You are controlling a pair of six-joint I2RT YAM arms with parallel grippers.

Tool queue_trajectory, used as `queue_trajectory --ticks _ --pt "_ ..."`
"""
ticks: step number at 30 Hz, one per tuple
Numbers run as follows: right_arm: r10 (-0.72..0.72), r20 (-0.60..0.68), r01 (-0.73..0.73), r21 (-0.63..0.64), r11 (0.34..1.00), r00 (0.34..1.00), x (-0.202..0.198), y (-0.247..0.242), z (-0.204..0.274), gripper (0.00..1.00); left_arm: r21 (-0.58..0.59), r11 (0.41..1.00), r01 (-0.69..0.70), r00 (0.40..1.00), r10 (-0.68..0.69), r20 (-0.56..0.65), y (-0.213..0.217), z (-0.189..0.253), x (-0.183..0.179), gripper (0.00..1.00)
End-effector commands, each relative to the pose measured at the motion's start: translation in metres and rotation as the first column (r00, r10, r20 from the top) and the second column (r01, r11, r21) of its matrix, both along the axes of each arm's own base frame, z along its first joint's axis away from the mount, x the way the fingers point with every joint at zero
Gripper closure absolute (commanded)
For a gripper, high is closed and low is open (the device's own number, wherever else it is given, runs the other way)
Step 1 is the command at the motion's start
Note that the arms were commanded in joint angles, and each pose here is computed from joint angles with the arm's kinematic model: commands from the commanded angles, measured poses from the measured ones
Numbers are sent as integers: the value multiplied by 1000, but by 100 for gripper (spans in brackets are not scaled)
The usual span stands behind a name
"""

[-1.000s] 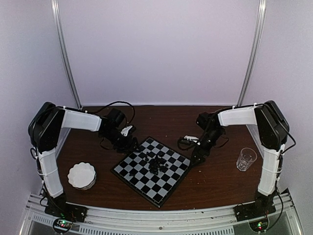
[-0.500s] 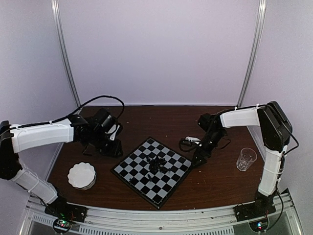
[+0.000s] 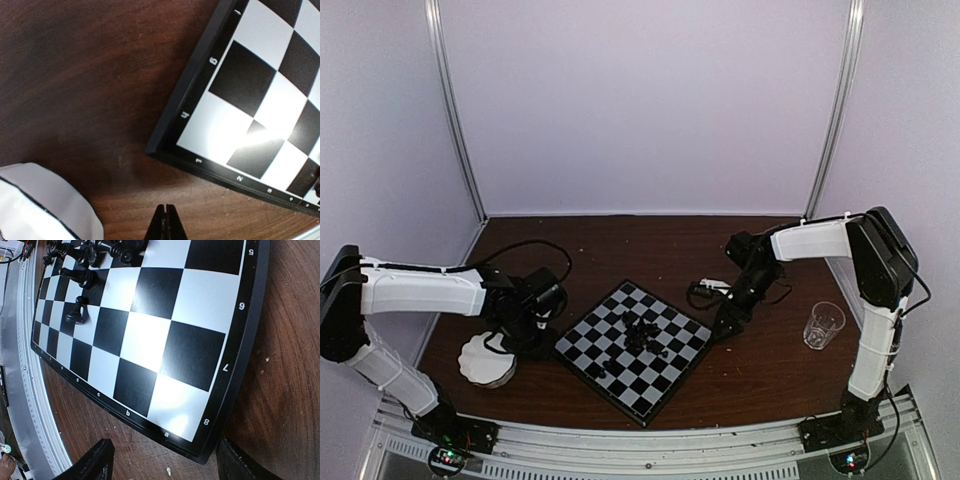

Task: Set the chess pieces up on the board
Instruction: Adjust the chessboard at the center of the board.

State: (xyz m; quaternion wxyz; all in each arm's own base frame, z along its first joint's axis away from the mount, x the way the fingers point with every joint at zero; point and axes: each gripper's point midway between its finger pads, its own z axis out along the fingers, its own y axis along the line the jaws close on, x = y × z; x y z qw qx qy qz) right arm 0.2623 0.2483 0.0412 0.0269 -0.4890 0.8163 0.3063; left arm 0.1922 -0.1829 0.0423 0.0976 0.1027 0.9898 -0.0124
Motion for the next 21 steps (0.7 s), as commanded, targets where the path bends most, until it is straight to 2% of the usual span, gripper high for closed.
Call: queue_trajectory --ticks 1,12,21 --pt "7 14 -8 18 1000 1000 -2 -1 5 27 -19 1000 -5 1000 5 5 -13 -16 8 100" --pt "47 0 -47 6 999 999 -11 -6 2 30 -6 1000 18 998 -18 53 -33 -34 37 100" --pt "85 -7 -85 -1 996 996 -18 -10 2 30 -111 994 -15 991 30 133 -60 -29 81 100"
